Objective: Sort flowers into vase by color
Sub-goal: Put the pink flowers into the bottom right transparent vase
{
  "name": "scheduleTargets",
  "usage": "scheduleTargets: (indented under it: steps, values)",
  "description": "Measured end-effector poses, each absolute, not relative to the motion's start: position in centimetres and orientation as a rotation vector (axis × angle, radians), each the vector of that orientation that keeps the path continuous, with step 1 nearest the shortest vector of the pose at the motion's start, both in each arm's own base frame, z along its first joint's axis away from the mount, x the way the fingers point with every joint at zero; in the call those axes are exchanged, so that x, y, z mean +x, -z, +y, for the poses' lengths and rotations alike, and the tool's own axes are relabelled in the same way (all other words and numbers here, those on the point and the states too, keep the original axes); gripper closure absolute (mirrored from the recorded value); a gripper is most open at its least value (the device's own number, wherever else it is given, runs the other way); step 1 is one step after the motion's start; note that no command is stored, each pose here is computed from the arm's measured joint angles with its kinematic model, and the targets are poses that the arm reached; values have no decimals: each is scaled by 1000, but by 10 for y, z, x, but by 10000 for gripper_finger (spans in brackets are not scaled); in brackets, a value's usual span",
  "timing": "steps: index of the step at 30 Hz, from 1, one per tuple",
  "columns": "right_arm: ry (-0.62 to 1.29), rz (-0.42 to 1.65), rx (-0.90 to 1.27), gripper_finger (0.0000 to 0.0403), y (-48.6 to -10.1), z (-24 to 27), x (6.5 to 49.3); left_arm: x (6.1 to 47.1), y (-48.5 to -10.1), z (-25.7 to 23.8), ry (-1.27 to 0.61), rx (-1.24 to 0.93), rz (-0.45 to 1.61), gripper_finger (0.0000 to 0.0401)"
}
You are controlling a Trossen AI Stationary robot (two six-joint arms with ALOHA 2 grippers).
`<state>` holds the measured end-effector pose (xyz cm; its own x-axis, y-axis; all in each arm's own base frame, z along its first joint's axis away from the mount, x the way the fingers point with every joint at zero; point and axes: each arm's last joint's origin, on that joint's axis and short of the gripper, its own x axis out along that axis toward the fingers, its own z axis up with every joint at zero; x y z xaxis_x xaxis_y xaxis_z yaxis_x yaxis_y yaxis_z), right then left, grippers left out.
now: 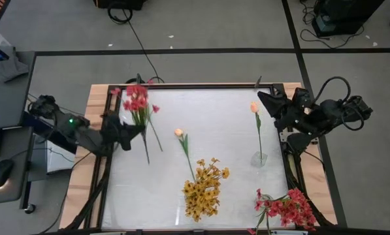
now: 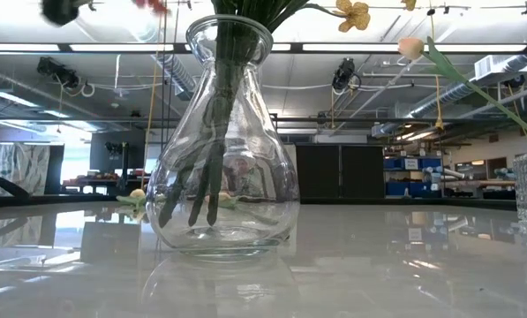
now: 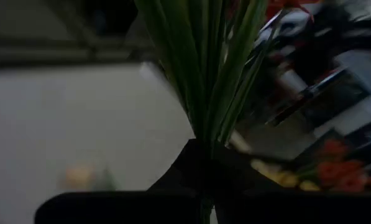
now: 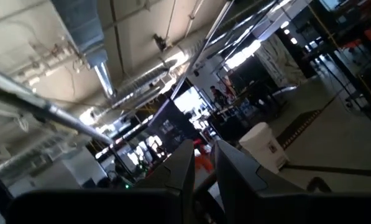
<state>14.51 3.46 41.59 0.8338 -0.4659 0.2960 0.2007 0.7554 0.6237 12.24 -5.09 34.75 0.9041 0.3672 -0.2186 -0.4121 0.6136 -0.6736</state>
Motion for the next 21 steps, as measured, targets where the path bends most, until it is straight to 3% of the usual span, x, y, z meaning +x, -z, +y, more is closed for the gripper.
scheduleTargets:
  steps: [4, 11, 16, 21]
  values:
    - [375, -509, 660, 328, -420, 33, 143, 120, -375, -41, -362, -699, -95, 380]
    - [444, -572, 398, 328, -432, 25, 137, 112, -405, -28, -274, -582, -293, 379]
    - [427, -583, 247, 328, -441, 19, 138, 109, -424, -21, -273, -463, -280, 379]
    - [297, -402, 197, 328, -462, 13, 157, 120, -444, -14, -283, -333, -132, 379]
